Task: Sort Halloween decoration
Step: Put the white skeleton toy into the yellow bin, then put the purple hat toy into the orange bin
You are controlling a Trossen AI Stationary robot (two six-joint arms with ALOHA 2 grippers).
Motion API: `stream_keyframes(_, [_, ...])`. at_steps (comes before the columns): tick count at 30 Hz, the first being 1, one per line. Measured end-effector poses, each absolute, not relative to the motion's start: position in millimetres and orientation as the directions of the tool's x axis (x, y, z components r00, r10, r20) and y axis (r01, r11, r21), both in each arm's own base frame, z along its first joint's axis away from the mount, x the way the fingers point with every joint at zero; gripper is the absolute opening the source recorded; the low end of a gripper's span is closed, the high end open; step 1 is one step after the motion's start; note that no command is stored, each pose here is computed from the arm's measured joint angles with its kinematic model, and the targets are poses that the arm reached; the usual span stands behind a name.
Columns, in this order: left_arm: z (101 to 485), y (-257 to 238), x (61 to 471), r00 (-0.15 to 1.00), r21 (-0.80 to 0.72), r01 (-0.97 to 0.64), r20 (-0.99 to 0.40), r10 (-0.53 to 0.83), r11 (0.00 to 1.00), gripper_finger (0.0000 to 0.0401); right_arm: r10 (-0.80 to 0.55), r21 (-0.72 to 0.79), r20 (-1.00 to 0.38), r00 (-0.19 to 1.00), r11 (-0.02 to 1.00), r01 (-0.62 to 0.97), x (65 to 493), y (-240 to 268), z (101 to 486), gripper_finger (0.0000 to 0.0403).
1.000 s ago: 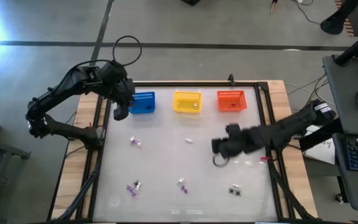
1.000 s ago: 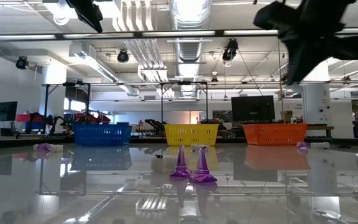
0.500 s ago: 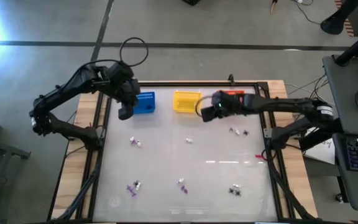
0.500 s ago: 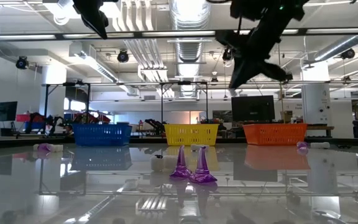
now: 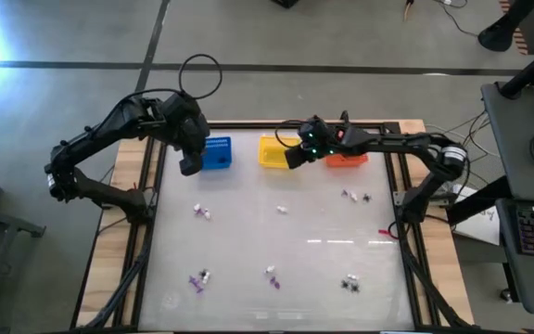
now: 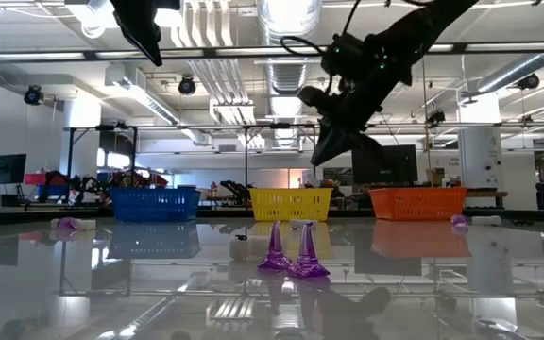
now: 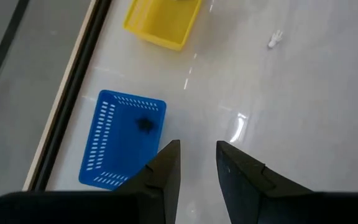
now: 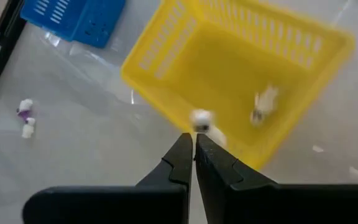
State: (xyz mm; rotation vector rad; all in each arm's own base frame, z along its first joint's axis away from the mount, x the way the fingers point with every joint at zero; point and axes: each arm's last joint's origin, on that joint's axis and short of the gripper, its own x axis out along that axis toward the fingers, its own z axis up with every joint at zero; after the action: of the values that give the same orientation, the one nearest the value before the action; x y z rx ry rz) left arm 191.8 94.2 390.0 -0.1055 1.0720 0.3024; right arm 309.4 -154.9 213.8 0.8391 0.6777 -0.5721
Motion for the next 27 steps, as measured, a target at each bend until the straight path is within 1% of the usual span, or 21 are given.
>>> stream_keyframes(6, [389.9,94.1,191.6,0.44,0.06,-0.294,-0.877,0.191,0.954,0.0086,-0.179,0.414,-0.78,0.6,0.572,0.708,321.1,-170.5,211.9,0.0013])
stream_keyframes(12, [389.1,93.4,190.1,0.426,0.057,-0.293,-0.886,0.184,0.954,0.0086,-0.154,0.355,-0.815,0.558,0.629,0.692,326.9,-173.1,226.9,0.0013])
stream_keyframes(19, [387.1,91.1,185.4,0.384,0.049,-0.29,-0.909,0.163,0.956,0.0086,-0.108,0.303,-0.85,0.516,0.7,0.646,322.5,-160.6,259.2,0.0013])
stream_keyframes(24, [387.7,88.9,181.3,0.371,0.041,-0.294,-0.916,0.154,0.955,0.0086,-0.074,0.296,-0.868,0.491,0.716,0.632,322.8,-145.0,268.6,0.0013])
stream_keyframes(27, [387.2,85.4,177.5,0.365,-0.032,-0.322,-0.926,0.093,0.946,0.0086,-0.057,0.299,-0.872,0.486,0.724,0.622,324.9,-134.5,271.4,0.0013])
